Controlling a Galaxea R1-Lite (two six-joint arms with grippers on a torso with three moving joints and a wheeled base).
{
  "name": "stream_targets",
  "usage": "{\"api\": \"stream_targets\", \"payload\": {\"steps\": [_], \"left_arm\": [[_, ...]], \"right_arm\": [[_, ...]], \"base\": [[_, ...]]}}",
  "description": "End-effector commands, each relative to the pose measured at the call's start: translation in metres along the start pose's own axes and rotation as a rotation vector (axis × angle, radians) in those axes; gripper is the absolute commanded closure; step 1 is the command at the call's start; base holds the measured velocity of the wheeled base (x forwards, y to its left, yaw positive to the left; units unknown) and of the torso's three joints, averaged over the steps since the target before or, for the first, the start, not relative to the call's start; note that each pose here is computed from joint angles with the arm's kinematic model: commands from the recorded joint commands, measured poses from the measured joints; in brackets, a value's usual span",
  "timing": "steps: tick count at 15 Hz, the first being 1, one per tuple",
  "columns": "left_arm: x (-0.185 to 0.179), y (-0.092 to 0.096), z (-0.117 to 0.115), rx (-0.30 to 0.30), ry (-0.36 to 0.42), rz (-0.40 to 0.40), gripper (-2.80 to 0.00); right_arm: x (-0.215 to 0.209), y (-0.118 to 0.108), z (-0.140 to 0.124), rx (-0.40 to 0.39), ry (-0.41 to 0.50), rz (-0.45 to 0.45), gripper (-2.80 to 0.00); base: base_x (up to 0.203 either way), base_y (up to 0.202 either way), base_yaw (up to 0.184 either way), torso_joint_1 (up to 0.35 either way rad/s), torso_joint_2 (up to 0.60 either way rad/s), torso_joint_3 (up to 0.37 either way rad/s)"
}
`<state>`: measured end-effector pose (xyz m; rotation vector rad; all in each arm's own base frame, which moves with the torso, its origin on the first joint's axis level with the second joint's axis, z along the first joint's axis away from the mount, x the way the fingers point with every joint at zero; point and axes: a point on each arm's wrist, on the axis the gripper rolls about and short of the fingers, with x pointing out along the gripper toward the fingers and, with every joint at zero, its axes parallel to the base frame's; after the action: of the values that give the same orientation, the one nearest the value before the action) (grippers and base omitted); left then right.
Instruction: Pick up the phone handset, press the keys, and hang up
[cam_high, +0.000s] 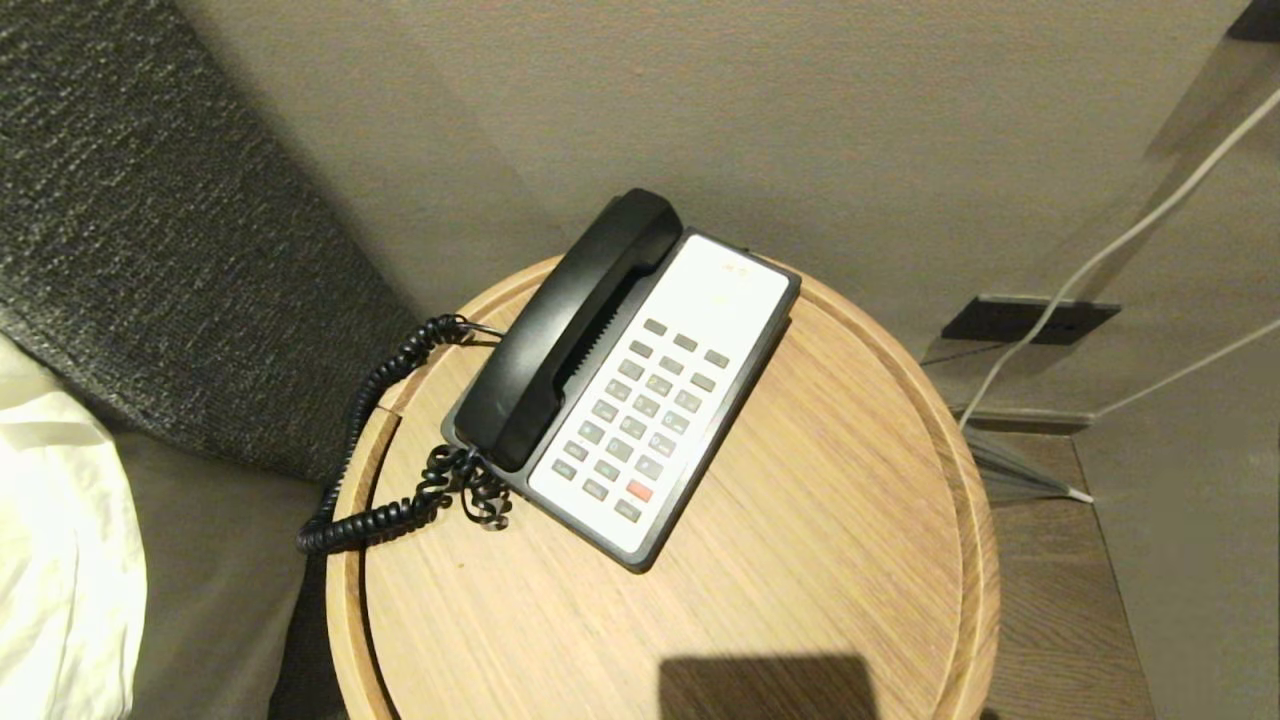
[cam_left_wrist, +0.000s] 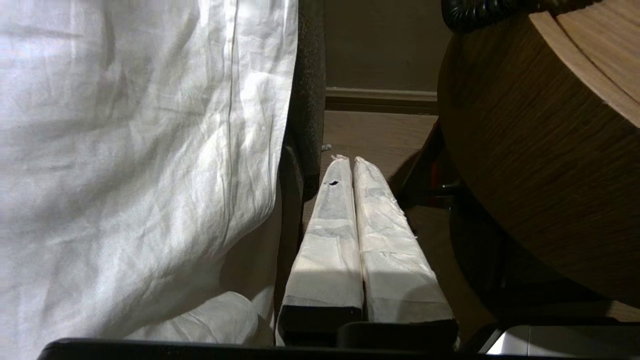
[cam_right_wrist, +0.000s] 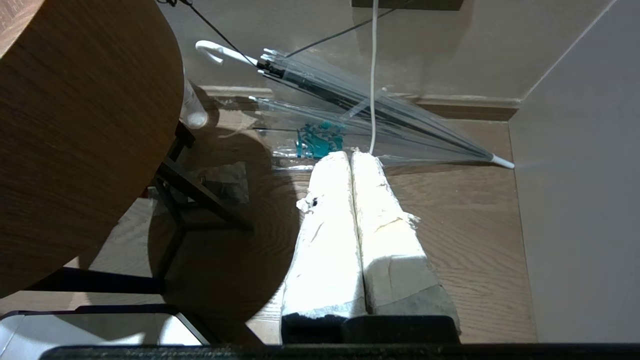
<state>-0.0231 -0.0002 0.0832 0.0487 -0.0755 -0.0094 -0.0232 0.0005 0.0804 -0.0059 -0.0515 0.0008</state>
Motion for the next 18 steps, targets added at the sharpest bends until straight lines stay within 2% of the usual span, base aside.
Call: {"api": "stream_targets", "payload": {"steps": [1, 5, 18], "left_arm": [[0.0019, -0.0005, -0.0094, 0.008, 0.032, -0.004, 0.0], [0.002, -0.0005, -0.0096, 0.006, 0.031, -0.004, 0.0], [0.0019, -0.0005, -0.0094, 0.018, 0.032, -0.006, 0.0]], "right_arm": [[0.0014, 0.0, -0.0055, -0.001, 0.021, 0.001, 0.0], [0.0014, 0.0, -0.0055, -0.001, 0.021, 0.001, 0.0], [0.0014, 0.0, -0.0055, 0.001, 0.021, 0.001, 0.0]], "base": [[0.0, 0.0, 0.0, 0.0, 0.0, 0.0], [0.0, 0.0, 0.0, 0.002, 0.0, 0.101], [0.0, 0.0, 0.0, 0.003, 0.0, 0.2]]}}
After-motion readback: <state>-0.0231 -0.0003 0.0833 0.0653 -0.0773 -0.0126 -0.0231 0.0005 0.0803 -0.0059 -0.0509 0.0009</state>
